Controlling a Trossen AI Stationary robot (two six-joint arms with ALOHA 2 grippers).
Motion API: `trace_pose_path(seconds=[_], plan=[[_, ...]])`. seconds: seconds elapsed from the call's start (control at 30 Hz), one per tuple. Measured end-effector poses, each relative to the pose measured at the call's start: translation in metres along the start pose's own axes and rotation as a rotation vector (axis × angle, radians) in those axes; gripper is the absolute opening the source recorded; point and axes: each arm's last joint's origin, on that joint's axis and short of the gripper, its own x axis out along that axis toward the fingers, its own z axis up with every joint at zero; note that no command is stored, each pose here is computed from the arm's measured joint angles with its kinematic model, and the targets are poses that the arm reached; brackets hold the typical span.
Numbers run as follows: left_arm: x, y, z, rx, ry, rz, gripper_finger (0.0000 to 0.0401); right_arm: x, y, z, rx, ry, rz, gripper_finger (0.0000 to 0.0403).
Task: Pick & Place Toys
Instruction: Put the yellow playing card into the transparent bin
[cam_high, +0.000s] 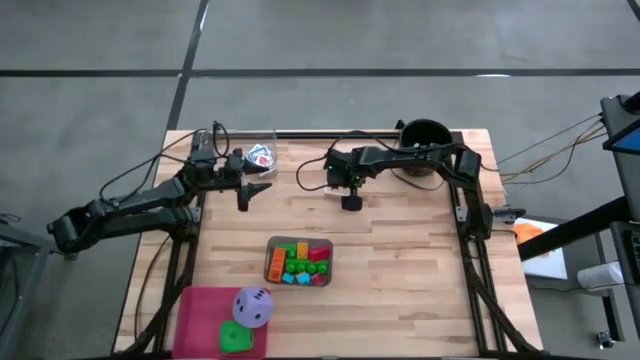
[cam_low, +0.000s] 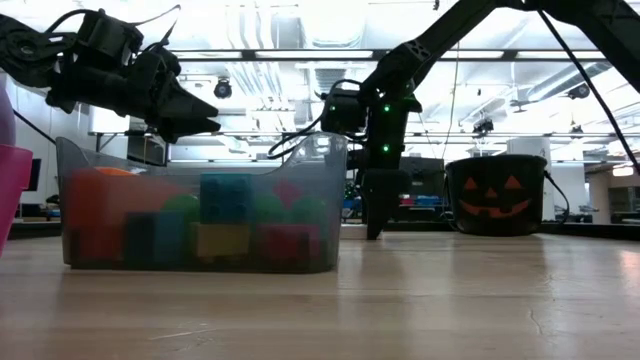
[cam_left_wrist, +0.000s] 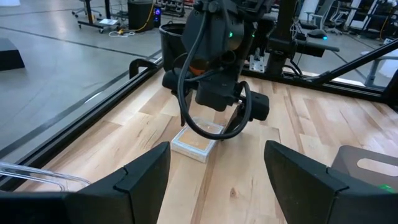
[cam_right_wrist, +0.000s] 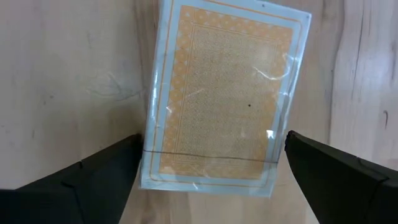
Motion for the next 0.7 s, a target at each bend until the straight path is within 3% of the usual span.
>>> trace_pose_path(seconds=[0.1, 0.3, 0.7], plan=[[0.0, 0.0001, 0.0, 0.0, 0.0, 0.0, 0.0265, 0.0006, 0.0004, -0.0002, 0.0, 0.001, 0.006, 0.0383], [0.0, 0.0001, 0.0, 0.0, 0.0, 0.0, 0.0265, 0.0008, 0.0016, -0.0002, -0.003, 0.003, 0.009, 0.0297], [0.0, 0.0, -0.0001, 0.0, 0.001, 0.0, 0.0265, -0.0045, 0.0014, 0.0007, -0.009, -0.02, 0.009, 0.0297]])
